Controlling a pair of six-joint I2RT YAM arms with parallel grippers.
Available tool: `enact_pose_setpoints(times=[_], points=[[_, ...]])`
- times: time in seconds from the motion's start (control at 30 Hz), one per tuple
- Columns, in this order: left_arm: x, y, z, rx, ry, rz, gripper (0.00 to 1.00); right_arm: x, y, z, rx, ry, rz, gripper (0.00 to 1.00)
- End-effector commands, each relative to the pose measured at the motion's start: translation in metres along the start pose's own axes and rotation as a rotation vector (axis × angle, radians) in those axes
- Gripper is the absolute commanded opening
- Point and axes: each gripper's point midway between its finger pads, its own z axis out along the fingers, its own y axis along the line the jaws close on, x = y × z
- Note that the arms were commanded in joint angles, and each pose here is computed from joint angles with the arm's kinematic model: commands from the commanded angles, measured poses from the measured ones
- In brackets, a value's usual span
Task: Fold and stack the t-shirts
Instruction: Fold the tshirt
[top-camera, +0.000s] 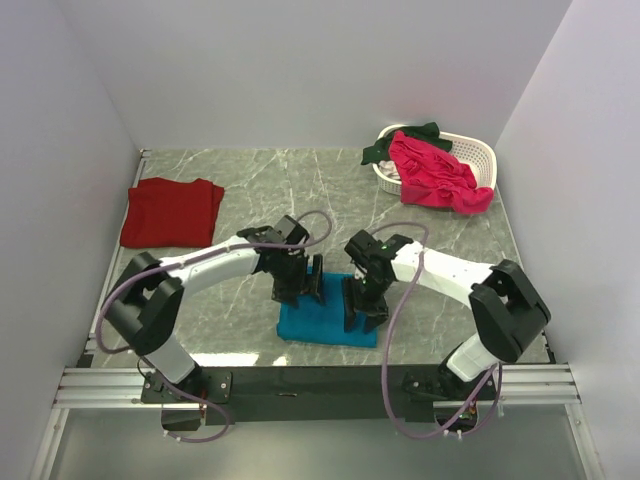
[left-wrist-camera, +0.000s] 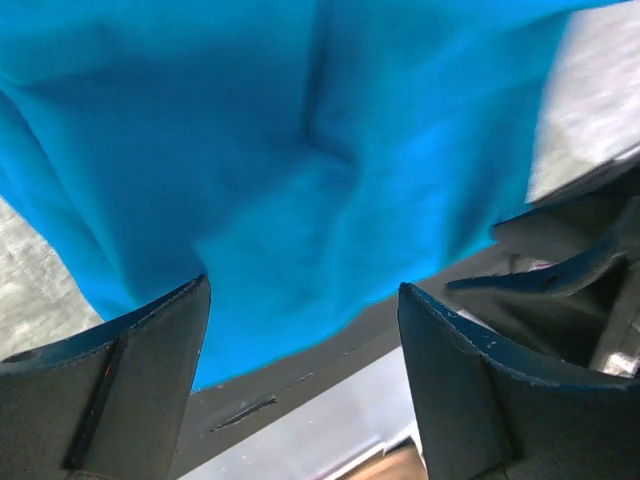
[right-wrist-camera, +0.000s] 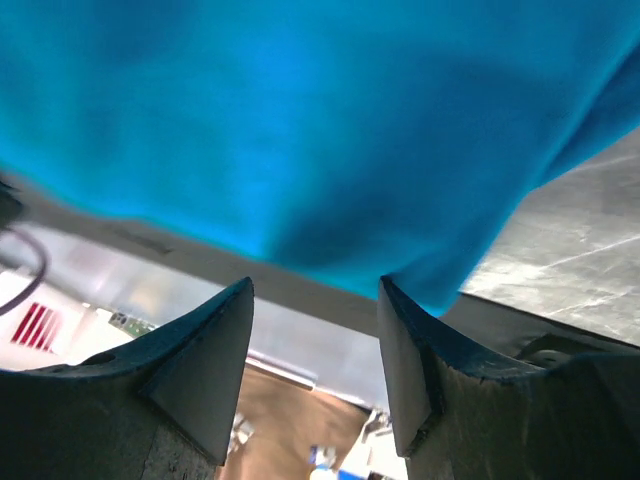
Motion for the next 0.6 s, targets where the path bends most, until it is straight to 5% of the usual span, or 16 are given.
enact_pose_setpoints(times=[0.0, 0.27, 0.57], points=[[0.023, 0.013, 0.020, 0.002, 0.098, -0.040, 0.81, 0.001, -0.006, 0.017, 0.001, 0.007, 0.031, 0.59], [0.052, 0.049, 0.044, -0.123, 0.209, -0.081, 0.82, 0.009, -0.045, 0.048, 0.123, 0.045, 0.053, 0.59], [-0.026, 0.003, 0.004, -0.138, -0.010, 0.002, 0.85, -0.008, -0.037, 0.035, 0.143, -0.005, 0.024, 0.60]])
